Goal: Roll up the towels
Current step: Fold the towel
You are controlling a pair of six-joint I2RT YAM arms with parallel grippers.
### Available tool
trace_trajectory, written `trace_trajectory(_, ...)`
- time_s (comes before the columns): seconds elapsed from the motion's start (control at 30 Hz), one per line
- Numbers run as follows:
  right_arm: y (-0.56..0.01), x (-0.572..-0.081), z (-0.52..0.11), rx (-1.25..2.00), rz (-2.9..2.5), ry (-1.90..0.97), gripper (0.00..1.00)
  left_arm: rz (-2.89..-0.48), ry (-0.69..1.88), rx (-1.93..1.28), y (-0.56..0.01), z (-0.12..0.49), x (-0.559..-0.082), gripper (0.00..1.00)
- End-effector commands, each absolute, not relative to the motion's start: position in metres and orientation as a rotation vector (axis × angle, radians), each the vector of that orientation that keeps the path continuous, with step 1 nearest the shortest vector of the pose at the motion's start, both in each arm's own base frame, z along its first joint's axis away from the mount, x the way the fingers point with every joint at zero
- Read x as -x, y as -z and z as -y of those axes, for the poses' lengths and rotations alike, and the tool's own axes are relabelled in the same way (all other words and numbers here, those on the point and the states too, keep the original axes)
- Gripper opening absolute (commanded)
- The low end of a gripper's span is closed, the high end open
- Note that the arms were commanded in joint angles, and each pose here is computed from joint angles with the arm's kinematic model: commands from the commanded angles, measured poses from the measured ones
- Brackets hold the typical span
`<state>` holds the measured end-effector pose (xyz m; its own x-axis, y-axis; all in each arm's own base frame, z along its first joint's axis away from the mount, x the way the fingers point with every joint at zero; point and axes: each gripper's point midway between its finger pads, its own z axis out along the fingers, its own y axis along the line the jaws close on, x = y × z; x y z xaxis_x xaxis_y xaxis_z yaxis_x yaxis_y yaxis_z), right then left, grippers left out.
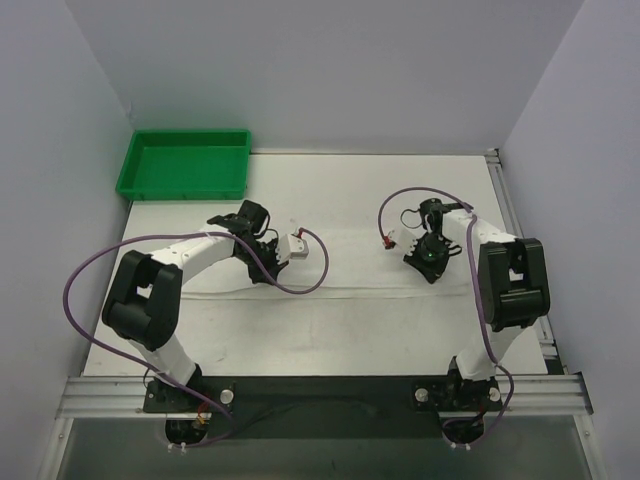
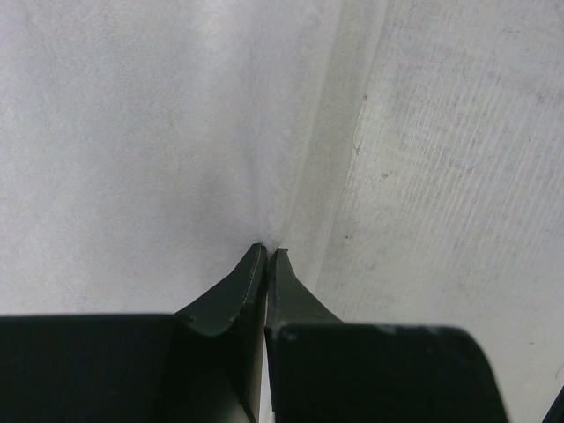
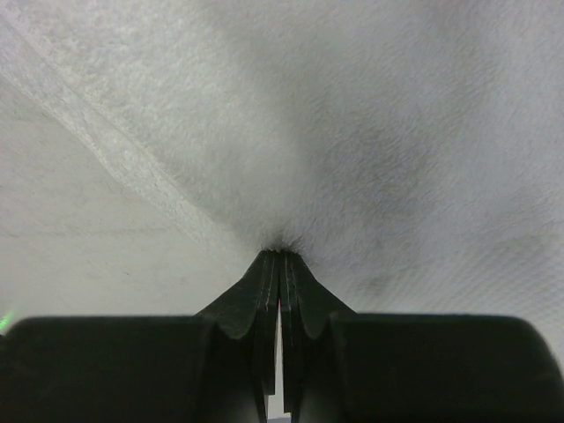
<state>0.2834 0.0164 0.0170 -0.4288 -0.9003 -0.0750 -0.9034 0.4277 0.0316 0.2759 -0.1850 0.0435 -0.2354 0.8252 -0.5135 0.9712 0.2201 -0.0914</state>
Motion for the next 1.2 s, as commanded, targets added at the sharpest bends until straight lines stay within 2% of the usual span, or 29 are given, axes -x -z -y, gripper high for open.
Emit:
trace_trajectory(0.0, -0.034, -0.279, -0.012, 1.649, -2.611, -0.097, 0.0, -2.134, 0.569, -1.654, -0.055, 0.186, -0.284, 0.0)
trace_trajectory(0.43, -0.068, -0.279, -0.003, 1.56, -2.574, -0.133, 0.0, -2.135, 0.584, -1.618, -0.075, 0.18, -0.281, 0.0)
trace_trajectory(0.47, -0.067, -0.278, -0.004, 1.568, -2.581, -0.13, 0.02, -2.136, 0.589, -1.617, -0.074, 0.181, -0.281, 0.0)
trace_trajectory(0.57, -0.057, -0.269, -0.01, 1.589, -2.599, -0.17, 0.23, -2.142, 0.598, -1.613, -0.073, 0.183, -0.281, 0.0)
trace_trajectory(0.63, -0.05, -0.269, -0.014, 1.599, -2.588, -0.154, 0.31, -2.152, 0.607, -1.608, -0.072, 0.183, -0.281, 0.0)
trace_trajectory(0.67, -0.044, -0.27, -0.015, 1.602, -2.582, -0.143, 0.32, -2.152, 0.607, -1.61, -0.071, 0.184, -0.282, 0.0)
trace_trajectory(0.83, -0.029, -0.273, -0.016, 1.63, -2.596, -0.112, 0.33, -2.159, 0.607, -1.61, -0.069, 0.183, -0.283, 0.0)
trace_trajectory(1.03, -0.016, -0.271, -0.016, 1.659, -2.618, -0.103, 0.27, -2.174, 0.607, -1.611, -0.064, 0.182, -0.283, 0.0)
trace_trajectory(1.17, -0.013, -0.271, -0.014, 1.668, -2.626, -0.099, 0.26, -2.173, 0.599, -1.615, -0.064, 0.181, -0.285, 0.0)
